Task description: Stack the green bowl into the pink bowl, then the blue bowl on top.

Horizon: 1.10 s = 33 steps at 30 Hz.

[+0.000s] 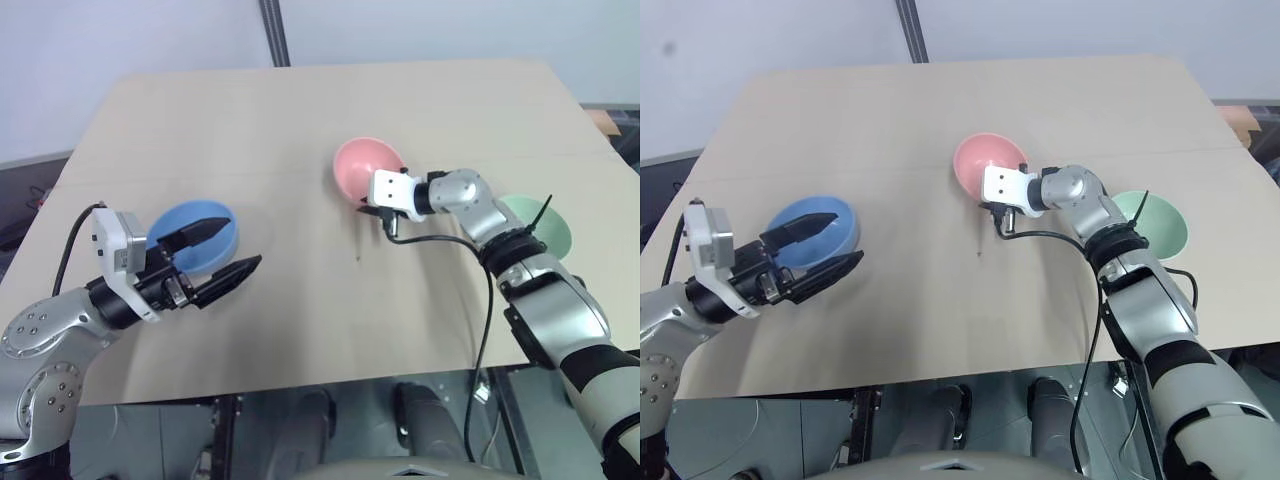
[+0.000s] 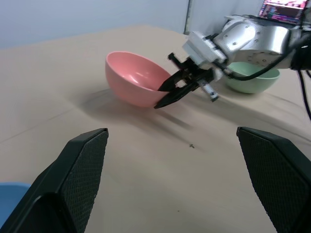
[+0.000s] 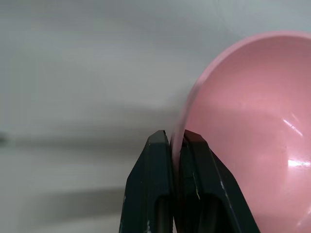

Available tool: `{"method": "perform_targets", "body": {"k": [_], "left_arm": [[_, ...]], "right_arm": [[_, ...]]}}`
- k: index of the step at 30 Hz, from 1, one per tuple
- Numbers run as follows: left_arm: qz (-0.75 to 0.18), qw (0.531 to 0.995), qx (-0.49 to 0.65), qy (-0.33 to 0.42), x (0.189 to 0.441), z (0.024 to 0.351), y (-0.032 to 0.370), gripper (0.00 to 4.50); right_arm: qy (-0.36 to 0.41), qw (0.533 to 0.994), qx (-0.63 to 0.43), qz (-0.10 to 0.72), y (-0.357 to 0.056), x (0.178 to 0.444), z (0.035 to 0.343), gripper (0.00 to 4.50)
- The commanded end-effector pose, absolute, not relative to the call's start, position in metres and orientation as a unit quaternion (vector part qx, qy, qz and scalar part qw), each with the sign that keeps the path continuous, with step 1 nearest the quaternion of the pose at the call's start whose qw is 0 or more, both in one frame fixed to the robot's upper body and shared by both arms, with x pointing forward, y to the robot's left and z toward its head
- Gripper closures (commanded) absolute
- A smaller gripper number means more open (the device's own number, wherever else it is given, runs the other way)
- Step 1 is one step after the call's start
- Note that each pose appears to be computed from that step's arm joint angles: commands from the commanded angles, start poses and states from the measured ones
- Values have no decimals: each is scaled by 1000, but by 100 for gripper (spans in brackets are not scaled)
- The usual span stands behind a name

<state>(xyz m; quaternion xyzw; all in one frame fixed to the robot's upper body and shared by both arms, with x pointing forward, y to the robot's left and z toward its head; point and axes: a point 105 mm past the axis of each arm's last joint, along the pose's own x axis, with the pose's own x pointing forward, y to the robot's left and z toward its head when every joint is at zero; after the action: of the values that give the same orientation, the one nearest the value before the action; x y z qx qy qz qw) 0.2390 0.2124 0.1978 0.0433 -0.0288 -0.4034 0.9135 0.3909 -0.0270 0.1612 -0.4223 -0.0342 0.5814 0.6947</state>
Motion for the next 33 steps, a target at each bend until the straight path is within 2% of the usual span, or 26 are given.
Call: {"method": "perform_targets", "body": {"k": [1, 5, 9, 10, 12, 16, 22, 25, 27, 29, 33], "left_arm": [[-397, 915, 54, -43, 239, 204, 214, 0], [-403, 913, 49, -41, 241, 202, 212, 0], [-416, 907, 46, -37, 243, 200, 208, 0], [-418, 906, 47, -37, 243, 200, 207, 0], [-425, 903, 47, -36, 243, 200, 206, 0], [-446, 893, 49, -36, 242, 200, 203, 0], [-517, 852, 68, -32, 239, 194, 188, 0], [-553, 828, 83, -31, 241, 191, 184, 0], [-563, 821, 85, -33, 244, 190, 182, 0], [-571, 816, 81, -34, 247, 189, 180, 0], [-586, 806, 74, -36, 249, 188, 172, 0]], "right_arm": [[-60, 655, -392, 643, -22, 348, 179, 448], [1, 624, -377, 685, -29, 301, 152, 448], [67, 629, -367, 681, -28, 295, 127, 448], [73, 631, -370, 678, -29, 296, 126, 377], [74, 643, -362, 671, -29, 298, 129, 300], [24, 695, -352, 626, -32, 301, 155, 111], [-9, 780, -284, 558, -59, 288, 199, 111], [-33, 864, -276, 421, -101, 293, 218, 111], [-8, 904, -251, 345, -128, 295, 217, 111], [19, 927, -239, 290, -147, 296, 212, 111], [105, 966, -192, 135, -196, 306, 183, 111]]}}
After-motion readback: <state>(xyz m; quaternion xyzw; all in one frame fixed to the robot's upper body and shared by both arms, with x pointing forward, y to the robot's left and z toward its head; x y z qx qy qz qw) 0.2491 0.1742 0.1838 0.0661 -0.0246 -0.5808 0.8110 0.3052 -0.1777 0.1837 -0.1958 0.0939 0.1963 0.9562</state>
